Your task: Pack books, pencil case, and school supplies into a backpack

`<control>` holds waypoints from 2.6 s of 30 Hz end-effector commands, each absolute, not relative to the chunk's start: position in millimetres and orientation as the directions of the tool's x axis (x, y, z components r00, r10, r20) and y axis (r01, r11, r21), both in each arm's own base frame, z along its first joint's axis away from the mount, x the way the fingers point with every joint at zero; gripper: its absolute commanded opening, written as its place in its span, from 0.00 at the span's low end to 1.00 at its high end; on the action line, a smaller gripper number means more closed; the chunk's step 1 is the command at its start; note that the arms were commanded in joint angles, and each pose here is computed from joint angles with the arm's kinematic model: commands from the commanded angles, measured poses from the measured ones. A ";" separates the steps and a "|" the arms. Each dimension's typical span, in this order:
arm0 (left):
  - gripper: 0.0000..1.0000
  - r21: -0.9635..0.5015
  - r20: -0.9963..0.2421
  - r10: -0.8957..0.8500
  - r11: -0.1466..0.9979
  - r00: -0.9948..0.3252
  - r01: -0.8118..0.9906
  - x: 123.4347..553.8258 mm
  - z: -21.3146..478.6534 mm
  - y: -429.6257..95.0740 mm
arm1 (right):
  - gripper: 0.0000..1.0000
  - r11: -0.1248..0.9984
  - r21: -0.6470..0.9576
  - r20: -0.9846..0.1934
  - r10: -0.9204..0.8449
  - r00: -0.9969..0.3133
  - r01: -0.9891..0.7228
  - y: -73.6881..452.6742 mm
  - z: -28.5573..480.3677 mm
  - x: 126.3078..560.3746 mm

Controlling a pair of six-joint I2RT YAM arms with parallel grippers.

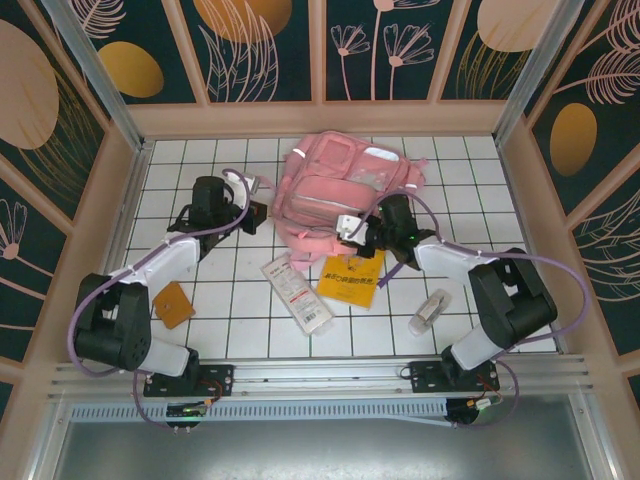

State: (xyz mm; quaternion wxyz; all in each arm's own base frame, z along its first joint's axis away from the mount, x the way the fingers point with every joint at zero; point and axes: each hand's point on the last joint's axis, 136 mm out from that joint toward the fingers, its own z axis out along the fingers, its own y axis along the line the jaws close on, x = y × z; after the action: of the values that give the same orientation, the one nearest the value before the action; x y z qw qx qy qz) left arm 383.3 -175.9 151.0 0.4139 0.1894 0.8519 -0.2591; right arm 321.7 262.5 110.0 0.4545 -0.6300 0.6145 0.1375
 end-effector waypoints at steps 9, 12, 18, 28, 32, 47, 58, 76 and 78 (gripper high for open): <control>0.51 -0.439 -0.807 0.233 0.376 -0.542 0.816 307.0 158.9 -266.3 | 0.00 0.149 -0.415 -0.815 -0.499 0.293 -0.898 289.5 158.9 309.1; 0.52 -0.326 -0.829 0.289 0.445 -0.479 0.834 317.7 150.8 -260.1 | 0.00 0.090 -0.411 -0.800 -0.513 0.312 -0.907 293.2 153.4 304.5; 0.43 -0.090 -0.771 0.505 0.518 -0.389 0.851 342.4 112.7 -239.9 | 0.00 0.057 -0.405 -0.794 -0.517 0.320 -0.913 296.6 150.5 300.0; 0.39 0.010 -0.822 0.549 0.275 -0.148 0.962 326.7 117.7 -264.7 | 0.00 -0.006 -0.424 -0.760 -0.542 0.359 -0.906 294.2 144.9 287.6; 0.43 0.122 -0.849 0.520 0.020 0.094 0.992 288.2 115.4 -270.6 | 0.00 -0.012 -0.435 -0.752 -0.545 0.370 -0.900 293.3 144.1 287.4; 0.04 0.112 -0.862 0.506 0.242 -0.027 0.964 331.1 135.7 -274.2 | 0.00 -0.016 -0.476 -0.718 -0.570 0.399 -0.879 291.2 138.4 287.9; 0.31 -0.354 -0.799 0.343 0.395 -0.494 0.848 322.4 119.1 -279.9 | 0.00 0.059 -0.541 -0.723 -0.542 0.428 -0.839 290.0 154.9 294.3; 0.36 -0.637 -0.517 0.243 0.531 -0.820 0.559 308.6 102.3 -272.6 | 0.00 0.100 -0.499 -0.742 -0.563 0.365 -0.861 298.4 154.8 305.4; 0.34 -0.642 -0.471 0.257 0.557 -0.844 0.528 305.2 92.0 -268.7 | 0.00 0.114 -0.490 -0.744 -0.571 0.347 -0.864 299.1 155.1 309.5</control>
State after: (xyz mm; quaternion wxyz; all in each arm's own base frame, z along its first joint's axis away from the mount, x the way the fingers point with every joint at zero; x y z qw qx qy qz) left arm 318.6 -274.9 114.5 0.2267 0.2475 0.8394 -0.4274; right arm 289.0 283.2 115.4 0.4508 -0.6674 0.5723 0.1546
